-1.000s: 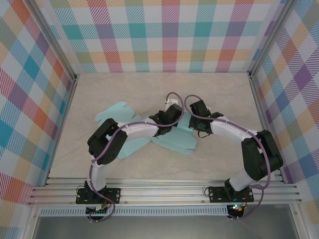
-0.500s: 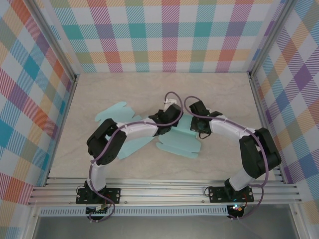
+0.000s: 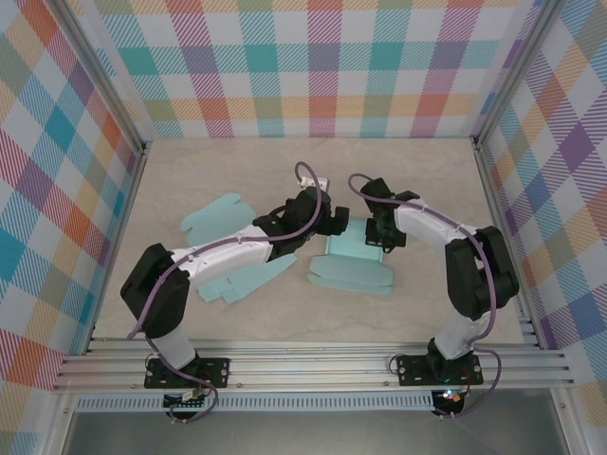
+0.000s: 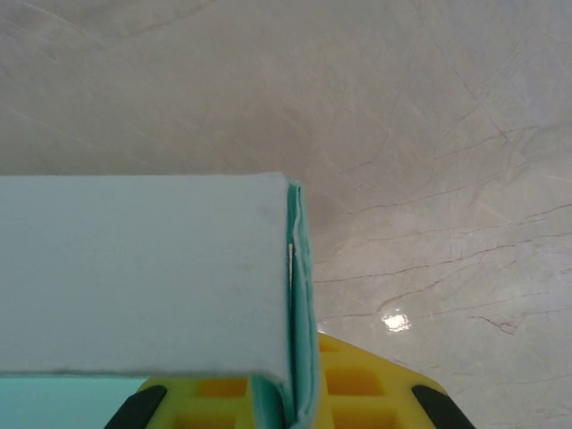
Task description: Fold the paper box
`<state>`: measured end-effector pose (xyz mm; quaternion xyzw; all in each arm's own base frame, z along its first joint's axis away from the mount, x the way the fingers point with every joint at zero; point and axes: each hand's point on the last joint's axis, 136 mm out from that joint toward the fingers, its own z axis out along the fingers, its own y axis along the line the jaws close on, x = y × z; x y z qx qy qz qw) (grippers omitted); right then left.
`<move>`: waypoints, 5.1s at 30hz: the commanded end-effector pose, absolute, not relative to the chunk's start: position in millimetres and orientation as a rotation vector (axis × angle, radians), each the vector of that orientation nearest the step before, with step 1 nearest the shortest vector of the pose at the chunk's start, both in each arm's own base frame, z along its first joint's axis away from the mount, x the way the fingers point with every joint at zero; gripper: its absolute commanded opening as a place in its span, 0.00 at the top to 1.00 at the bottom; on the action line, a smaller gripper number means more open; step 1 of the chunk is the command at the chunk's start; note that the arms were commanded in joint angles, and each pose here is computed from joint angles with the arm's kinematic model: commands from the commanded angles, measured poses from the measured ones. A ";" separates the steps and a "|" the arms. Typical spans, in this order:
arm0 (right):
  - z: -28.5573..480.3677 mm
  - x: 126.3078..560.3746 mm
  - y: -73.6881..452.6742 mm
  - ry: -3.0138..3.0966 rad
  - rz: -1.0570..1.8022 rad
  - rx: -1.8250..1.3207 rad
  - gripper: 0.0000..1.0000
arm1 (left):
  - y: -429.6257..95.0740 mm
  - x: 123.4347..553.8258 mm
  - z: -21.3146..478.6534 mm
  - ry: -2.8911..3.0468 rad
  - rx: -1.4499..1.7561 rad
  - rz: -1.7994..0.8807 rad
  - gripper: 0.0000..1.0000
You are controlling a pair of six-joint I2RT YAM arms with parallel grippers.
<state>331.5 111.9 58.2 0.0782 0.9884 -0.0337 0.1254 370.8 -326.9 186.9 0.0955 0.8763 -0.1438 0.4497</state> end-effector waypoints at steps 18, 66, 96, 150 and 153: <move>28.1 328.4 103.2 3.154 -0.187 0.030 1.00 | -273.3 376.4 186.1 2.218 0.146 -0.212 0.00; 7.1 361.7 104.1 3.121 -0.448 -0.154 1.00 | -239.3 372.8 205.6 2.172 0.066 -0.163 0.00; -0.8 383.2 115.4 3.098 -0.498 -0.295 1.00 | -219.7 376.9 213.8 2.156 0.027 -0.103 0.00; 0.6 395.6 137.8 2.916 -0.577 -0.468 0.85 | -229.2 391.2 200.2 2.190 0.052 -0.136 0.00; 16.0 399.4 135.0 2.892 -0.602 -0.453 0.68 | -230.3 392.3 201.1 2.188 0.077 -0.134 0.00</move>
